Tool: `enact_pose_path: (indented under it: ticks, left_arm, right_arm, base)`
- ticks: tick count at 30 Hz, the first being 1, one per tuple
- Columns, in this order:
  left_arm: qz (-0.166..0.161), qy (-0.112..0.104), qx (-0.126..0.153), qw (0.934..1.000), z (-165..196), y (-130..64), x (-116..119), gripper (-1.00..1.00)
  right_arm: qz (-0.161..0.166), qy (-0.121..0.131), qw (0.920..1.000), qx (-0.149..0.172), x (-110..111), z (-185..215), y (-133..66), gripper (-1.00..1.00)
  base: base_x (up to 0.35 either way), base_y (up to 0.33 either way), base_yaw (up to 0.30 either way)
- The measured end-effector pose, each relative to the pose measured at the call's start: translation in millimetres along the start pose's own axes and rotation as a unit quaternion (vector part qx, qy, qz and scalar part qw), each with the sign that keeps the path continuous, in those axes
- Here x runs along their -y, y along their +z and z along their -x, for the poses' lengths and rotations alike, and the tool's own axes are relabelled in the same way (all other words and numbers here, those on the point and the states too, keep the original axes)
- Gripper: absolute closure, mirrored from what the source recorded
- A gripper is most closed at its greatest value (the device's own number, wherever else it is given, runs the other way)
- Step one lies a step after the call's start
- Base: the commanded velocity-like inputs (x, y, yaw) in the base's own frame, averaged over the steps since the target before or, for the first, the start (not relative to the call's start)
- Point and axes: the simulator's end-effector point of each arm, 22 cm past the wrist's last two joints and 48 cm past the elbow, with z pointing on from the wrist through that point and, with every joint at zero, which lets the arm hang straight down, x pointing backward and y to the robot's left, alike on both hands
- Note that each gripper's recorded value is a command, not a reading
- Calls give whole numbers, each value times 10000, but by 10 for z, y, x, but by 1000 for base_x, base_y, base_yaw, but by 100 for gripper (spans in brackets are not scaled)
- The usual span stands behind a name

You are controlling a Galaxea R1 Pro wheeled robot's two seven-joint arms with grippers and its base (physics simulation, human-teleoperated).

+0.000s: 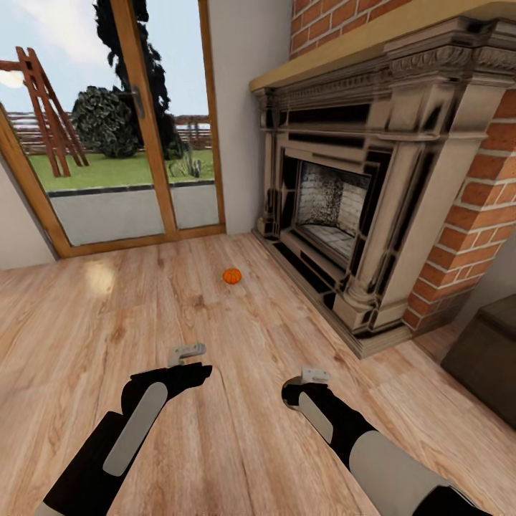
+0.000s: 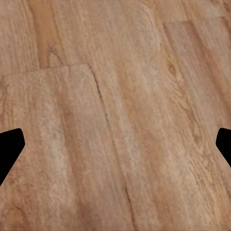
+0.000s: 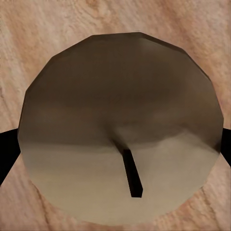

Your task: Place each of the two pumpkins and all three candles from the living room inside a cabinet in the living room (use any cabinet), then make sure every cabinet is closed, and position the cauldron so it is next to a table in the living room.

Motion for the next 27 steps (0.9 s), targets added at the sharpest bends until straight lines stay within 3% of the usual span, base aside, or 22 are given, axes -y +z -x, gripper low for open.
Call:
enact_pose_path:
  ticks: [27]
  left_arm:
    - [40,-18,-192,9998,303,-178,78,-100]
  right_arm:
    - [-7,16,10000,-74,-25,298,-267,100]
  base:
    - [0,0,0]
